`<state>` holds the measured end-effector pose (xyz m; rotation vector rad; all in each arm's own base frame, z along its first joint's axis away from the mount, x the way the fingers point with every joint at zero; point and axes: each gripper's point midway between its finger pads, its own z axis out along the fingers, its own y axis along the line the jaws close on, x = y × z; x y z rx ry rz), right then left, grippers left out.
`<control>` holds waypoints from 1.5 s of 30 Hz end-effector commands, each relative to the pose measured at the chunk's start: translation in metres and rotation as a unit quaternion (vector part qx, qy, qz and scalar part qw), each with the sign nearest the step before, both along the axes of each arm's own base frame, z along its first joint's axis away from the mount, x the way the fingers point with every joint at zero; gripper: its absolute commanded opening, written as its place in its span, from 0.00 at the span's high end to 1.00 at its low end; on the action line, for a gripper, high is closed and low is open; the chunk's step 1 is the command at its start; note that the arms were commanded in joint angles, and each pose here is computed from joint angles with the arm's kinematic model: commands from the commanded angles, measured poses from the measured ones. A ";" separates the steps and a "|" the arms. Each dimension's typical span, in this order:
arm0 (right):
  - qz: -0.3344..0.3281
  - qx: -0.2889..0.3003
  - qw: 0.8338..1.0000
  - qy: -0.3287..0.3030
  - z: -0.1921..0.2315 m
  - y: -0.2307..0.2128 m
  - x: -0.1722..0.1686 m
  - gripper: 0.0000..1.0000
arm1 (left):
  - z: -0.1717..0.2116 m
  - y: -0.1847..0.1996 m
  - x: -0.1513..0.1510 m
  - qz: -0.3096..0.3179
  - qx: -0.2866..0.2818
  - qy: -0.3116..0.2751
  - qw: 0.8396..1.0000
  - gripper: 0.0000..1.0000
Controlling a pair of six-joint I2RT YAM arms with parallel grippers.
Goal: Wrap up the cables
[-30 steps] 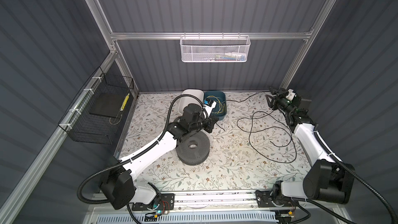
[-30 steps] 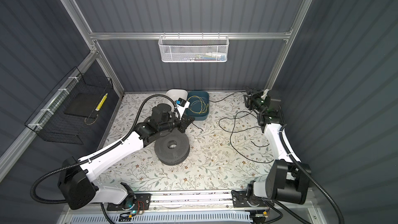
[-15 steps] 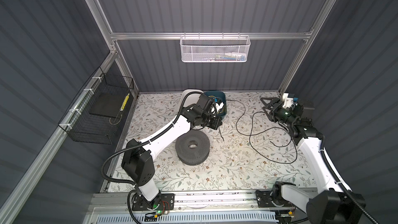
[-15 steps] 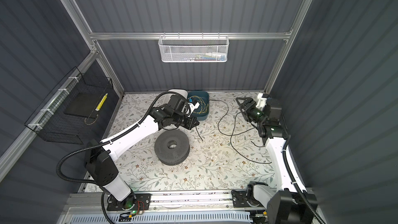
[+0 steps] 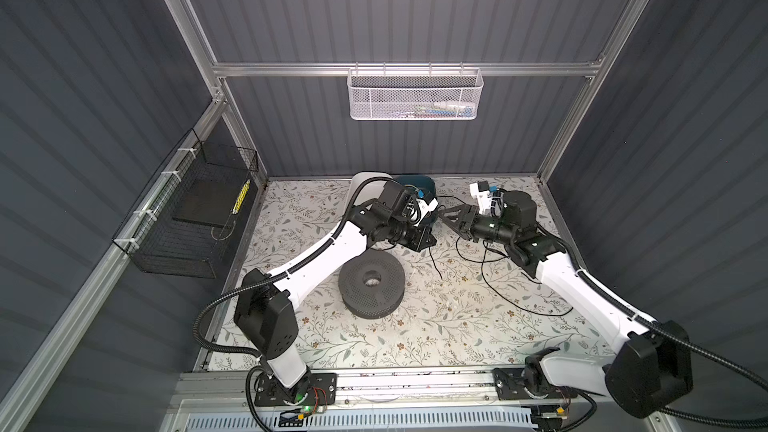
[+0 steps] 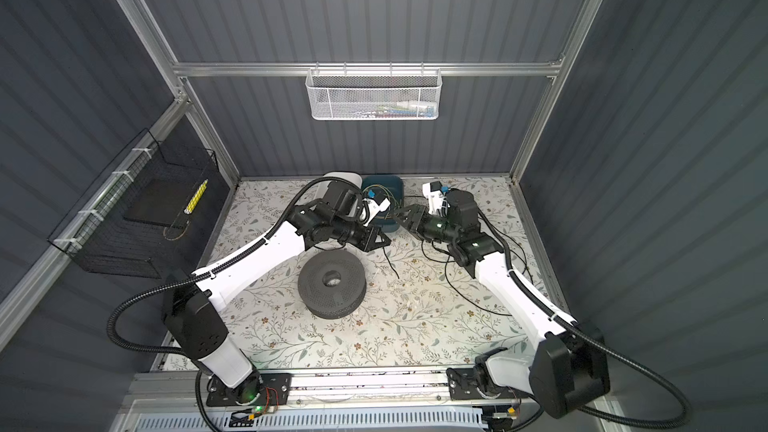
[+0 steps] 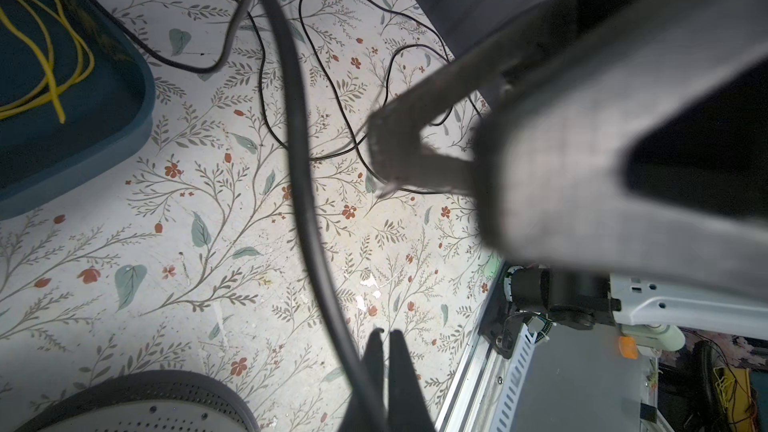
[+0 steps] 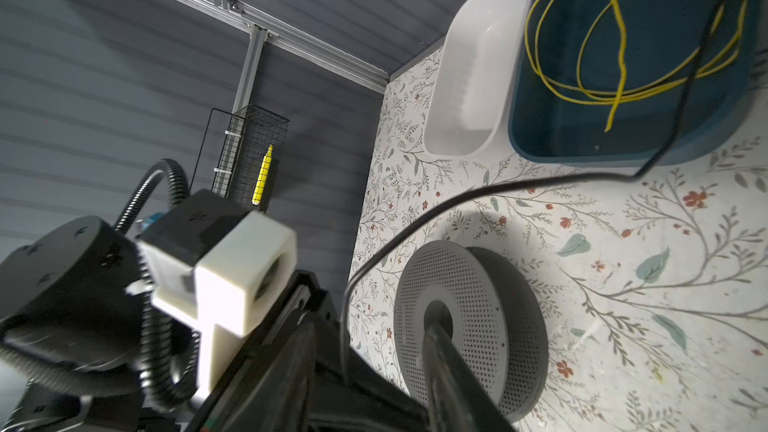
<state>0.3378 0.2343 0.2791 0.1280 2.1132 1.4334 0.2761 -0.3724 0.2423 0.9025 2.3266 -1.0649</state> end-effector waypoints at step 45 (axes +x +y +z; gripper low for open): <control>-0.112 0.140 0.983 -0.028 0.046 -0.025 -0.026 1.00 | 0.029 0.047 -0.034 0.021 -0.223 -0.314 0.923 0.28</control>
